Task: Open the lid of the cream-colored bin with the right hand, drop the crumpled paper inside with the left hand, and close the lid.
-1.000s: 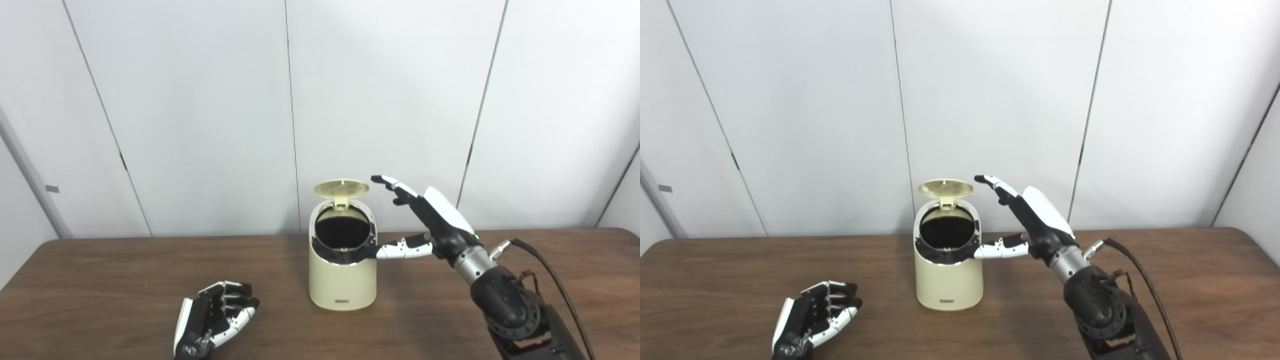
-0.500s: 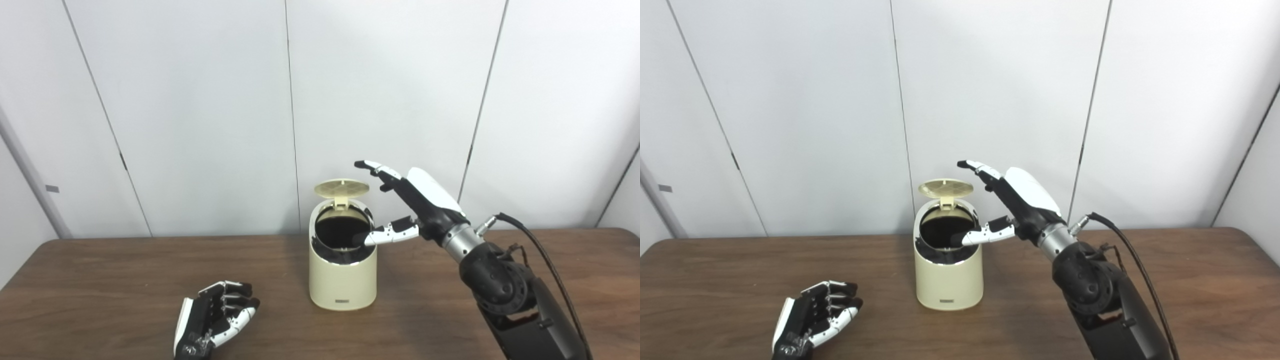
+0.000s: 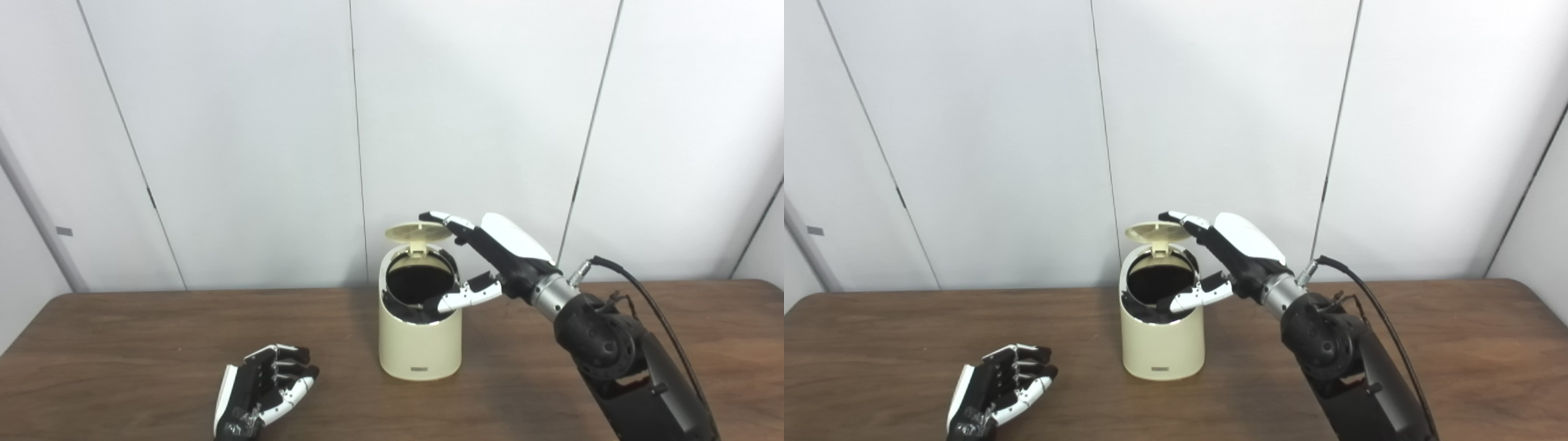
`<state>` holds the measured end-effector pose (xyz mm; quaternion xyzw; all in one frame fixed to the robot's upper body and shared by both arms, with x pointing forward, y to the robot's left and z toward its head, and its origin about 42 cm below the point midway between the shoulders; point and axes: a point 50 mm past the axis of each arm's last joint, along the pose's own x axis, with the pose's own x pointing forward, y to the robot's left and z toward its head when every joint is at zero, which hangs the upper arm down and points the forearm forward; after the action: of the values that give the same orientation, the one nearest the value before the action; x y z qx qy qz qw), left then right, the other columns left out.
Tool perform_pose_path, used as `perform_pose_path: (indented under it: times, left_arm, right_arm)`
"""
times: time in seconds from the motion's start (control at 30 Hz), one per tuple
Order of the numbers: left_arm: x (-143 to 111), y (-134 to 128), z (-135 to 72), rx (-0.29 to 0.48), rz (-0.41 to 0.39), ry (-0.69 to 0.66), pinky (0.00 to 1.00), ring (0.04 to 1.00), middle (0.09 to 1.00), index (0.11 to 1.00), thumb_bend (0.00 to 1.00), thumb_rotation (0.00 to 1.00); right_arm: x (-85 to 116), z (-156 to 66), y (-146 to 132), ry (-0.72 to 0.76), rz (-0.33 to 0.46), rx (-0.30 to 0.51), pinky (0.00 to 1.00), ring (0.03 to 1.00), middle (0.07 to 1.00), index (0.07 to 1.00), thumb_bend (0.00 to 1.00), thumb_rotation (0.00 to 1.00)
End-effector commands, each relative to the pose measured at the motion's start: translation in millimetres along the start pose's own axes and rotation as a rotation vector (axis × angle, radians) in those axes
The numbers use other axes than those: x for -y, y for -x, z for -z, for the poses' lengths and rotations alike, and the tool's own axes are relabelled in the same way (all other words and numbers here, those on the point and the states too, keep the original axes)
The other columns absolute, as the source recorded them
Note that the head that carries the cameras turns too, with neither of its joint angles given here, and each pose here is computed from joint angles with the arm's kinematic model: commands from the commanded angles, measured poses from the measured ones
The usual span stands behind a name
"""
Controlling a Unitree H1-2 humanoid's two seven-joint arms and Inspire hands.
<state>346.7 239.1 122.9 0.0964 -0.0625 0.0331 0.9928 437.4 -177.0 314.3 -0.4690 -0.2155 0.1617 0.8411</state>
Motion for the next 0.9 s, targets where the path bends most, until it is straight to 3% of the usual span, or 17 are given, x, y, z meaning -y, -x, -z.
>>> perform_pose_path:
  times: [0.0,0.37,0.57,0.87]
  left_arm:
    - [4.4,-7.7,-10.1,0.034,0.018,-0.006,0.49,0.575,0.671,0.498,0.5,0.04]
    - [3.4,-9.6,-13.7,0.033,0.01,-0.008,0.48,0.579,0.673,0.498,0.5,0.05]
    - [3.5,-10.5,-15.8,0.039,0.016,-0.004,0.48,0.582,0.677,0.498,0.5,0.05]
    - [3.8,-10.6,-18.9,0.03,0.012,0.009,0.47,0.576,0.67,0.498,0.5,0.05]
  right_arm:
    - [25.5,-16.3,-8.7,0.057,0.049,0.073,0.77,0.875,0.898,0.881,0.74,0.42]
    - [22.3,-22.4,-3.3,0.124,-0.013,0.126,0.74,0.854,0.855,0.843,0.74,0.4]
    - [21.0,-22.8,4.4,0.194,-0.06,0.147,0.77,0.88,0.849,0.835,0.74,0.45]
    - [20.5,-13.1,15.8,0.226,-0.082,0.152,0.73,0.882,0.836,0.822,0.76,0.4]
